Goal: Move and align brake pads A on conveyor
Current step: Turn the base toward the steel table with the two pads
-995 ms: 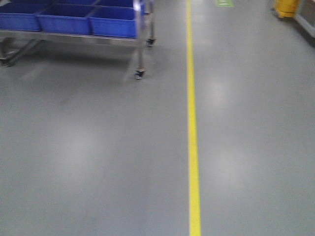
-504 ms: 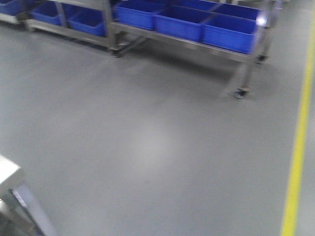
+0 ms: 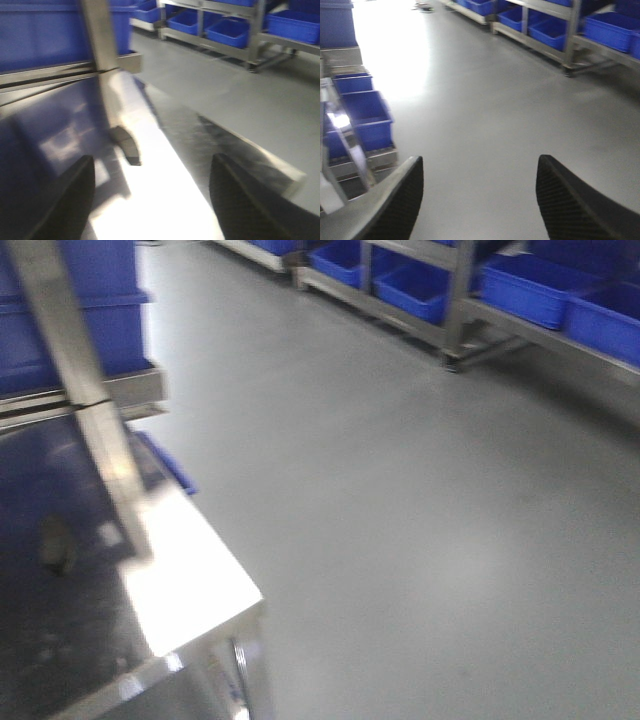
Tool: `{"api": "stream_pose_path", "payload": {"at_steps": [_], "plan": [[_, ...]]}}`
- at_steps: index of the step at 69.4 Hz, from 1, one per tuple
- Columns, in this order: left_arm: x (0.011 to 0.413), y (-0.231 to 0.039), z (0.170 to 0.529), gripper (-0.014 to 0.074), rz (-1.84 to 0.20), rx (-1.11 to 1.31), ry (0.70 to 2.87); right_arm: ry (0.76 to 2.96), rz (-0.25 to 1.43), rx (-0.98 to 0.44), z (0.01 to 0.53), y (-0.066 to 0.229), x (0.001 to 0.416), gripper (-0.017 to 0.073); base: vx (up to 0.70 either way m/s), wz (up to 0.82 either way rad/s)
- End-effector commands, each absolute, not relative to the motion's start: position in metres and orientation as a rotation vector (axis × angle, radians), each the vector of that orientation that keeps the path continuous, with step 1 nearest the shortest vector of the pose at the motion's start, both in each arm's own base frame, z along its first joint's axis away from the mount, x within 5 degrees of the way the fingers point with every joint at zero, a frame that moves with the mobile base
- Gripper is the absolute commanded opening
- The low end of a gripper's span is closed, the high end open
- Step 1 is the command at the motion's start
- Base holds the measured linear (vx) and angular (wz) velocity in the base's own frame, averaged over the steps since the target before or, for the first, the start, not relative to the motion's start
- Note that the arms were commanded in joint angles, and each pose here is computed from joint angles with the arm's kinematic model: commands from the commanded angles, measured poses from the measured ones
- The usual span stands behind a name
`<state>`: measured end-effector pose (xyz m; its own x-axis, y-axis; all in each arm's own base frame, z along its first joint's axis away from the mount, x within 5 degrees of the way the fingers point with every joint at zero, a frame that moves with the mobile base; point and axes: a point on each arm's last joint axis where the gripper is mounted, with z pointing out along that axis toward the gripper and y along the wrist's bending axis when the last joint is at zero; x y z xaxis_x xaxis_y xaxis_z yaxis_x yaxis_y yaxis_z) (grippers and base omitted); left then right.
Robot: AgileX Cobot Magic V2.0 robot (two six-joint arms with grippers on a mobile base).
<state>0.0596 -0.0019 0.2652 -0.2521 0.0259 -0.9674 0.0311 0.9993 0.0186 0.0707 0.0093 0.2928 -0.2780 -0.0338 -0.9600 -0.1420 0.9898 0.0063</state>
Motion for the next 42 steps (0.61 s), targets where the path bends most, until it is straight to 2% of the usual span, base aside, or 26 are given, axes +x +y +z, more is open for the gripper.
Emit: {"api": "stream_pose_path", "payload": {"at_steps": [1, 29, 42], "plan": [[0.0605, -0.0022, 0.2802, 0.0464, -0.018, 0.032, 1.73, 1.767, 0.101, -0.133, 0.3073, 0.0098, 0.0733, 0.0468, 0.2, 0.88], [0.0605, -0.0022, 0.2802, 0.0464, -0.018, 0.032, 1.73, 1.767, 0.101, -0.133, 0.3073, 0.0098, 0.0733, 0.0468, 0.17, 0.88], [0.0605, -0.0022, 0.2802, 0.0464, -0.018, 0.032, 1.73, 1.767, 0.101, -0.133, 0.3073, 0.0098, 0.0733, 0.0468, 0.1, 0.67]]}}
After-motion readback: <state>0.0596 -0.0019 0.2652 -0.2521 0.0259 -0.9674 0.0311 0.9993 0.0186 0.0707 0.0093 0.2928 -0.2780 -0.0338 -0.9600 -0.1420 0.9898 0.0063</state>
